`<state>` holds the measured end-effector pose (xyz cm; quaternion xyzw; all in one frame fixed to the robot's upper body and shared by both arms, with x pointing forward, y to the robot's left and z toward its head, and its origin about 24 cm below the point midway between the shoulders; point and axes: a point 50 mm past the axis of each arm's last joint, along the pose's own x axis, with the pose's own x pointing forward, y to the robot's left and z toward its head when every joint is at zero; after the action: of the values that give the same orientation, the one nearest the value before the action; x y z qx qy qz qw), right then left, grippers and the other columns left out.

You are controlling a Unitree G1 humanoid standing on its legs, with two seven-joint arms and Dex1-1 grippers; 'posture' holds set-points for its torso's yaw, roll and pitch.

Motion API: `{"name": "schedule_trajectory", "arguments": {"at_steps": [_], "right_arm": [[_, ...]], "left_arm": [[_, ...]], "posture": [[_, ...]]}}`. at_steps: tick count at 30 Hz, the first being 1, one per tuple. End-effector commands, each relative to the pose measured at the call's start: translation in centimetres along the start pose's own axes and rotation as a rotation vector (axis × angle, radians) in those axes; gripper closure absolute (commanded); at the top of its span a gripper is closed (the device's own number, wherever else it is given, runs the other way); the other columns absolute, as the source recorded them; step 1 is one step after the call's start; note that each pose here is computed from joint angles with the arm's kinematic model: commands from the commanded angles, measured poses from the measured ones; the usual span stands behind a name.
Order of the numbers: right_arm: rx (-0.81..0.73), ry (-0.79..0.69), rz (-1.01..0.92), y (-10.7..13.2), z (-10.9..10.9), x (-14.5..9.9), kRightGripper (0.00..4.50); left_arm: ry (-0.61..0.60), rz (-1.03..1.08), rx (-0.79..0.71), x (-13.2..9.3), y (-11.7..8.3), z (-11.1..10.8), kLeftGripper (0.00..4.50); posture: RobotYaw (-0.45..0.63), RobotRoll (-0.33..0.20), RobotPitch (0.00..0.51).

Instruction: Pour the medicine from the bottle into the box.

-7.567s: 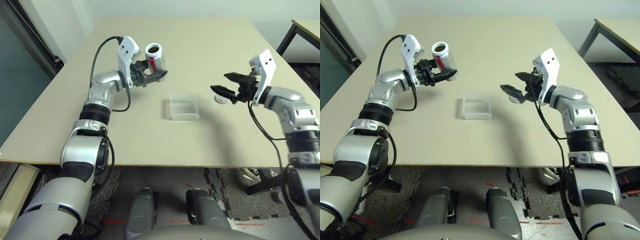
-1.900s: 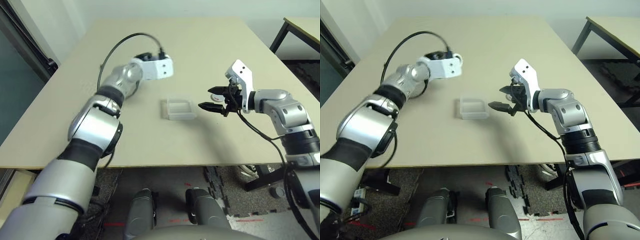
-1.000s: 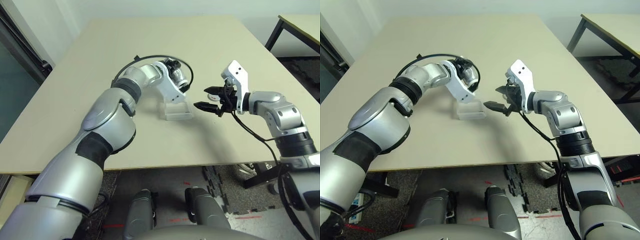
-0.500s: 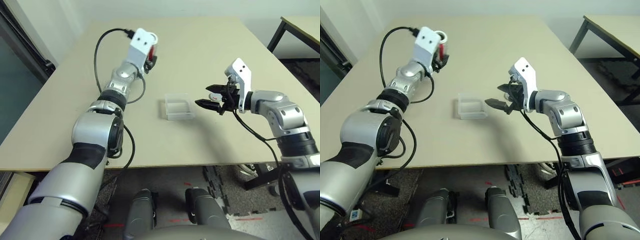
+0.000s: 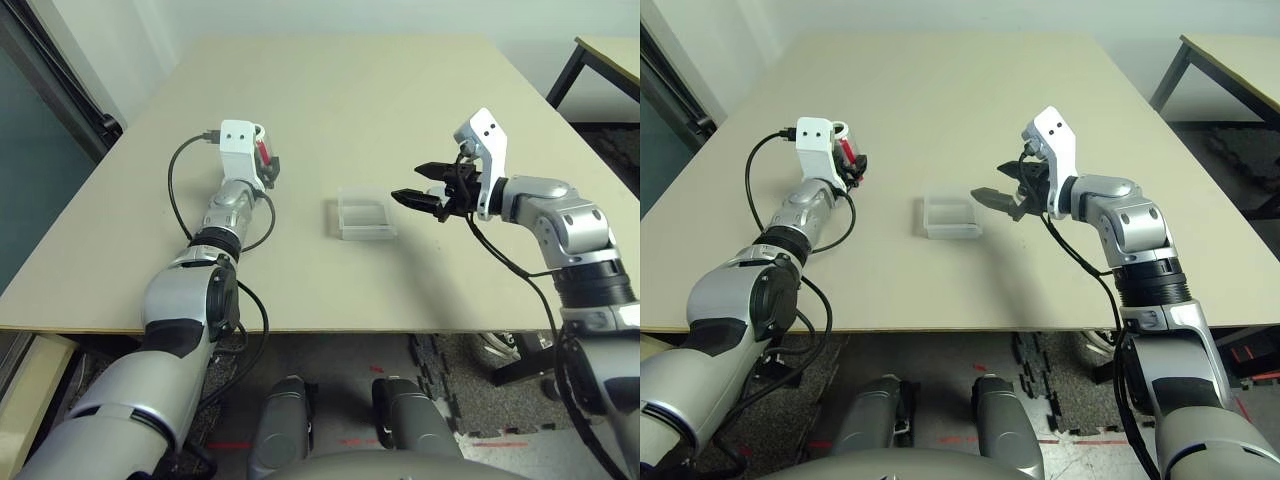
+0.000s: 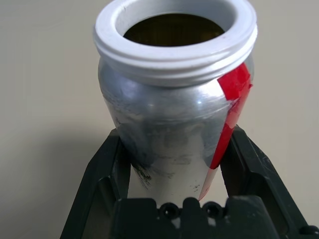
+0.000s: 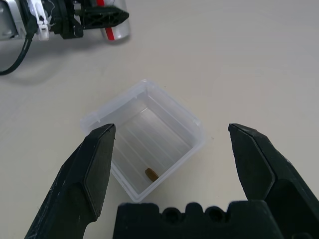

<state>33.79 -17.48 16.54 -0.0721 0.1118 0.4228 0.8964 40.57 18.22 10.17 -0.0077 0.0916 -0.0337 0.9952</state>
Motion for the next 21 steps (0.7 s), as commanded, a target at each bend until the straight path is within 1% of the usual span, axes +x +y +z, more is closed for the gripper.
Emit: {"name": "schedule_trajectory", "arguments": {"at_steps": [1,9,13,15,16,17,18,21], "right_arm": [[0.015,-0.010,-0.015,0.0,-0.1,-0.5,0.00],[0.023,-0.017,-0.024,0.0,-0.2,-0.6,0.00],[0.025,-0.018,-0.026,0.0,-0.3,-0.6,0.00],[0.025,-0.019,-0.027,0.0,-0.2,-0.6,0.00],[0.024,-0.019,-0.027,0.0,-0.2,-0.6,0.00],[0.023,-0.018,-0.027,0.0,-0.2,-0.6,0.00],[0.022,-0.018,-0.027,0.0,-0.2,-0.6,0.00],[0.021,-0.017,-0.027,0.0,-0.2,-0.6,0.00]], "left_arm": [[0.043,-0.001,0.000,-0.2,-0.1,-1.2,1.73],[0.122,-0.027,0.031,-0.4,-0.3,-2.8,1.73],[0.140,-0.036,0.036,-0.5,-0.4,-3.1,1.73],[0.148,-0.044,0.029,-0.5,-0.4,-3.3,0.98],[0.151,-0.048,0.021,-0.5,-0.5,-3.3,0.69],[0.151,-0.047,0.017,-0.6,-0.5,-3.4,0.24],[0.153,-0.049,0.014,-0.6,-0.5,-3.4,0.05],[0.149,-0.056,0.018,-0.6,-0.6,-3.4,0.05]], "posture": [[-0.07,0.000,0.081],[-0.07,0.000,0.080],[-0.07,0.000,0.081],[-0.08,0.000,0.080],[-0.07,0.000,0.081],[-0.07,0.000,0.080],[-0.07,0.000,0.079],[-0.07,0.000,0.080]]}}
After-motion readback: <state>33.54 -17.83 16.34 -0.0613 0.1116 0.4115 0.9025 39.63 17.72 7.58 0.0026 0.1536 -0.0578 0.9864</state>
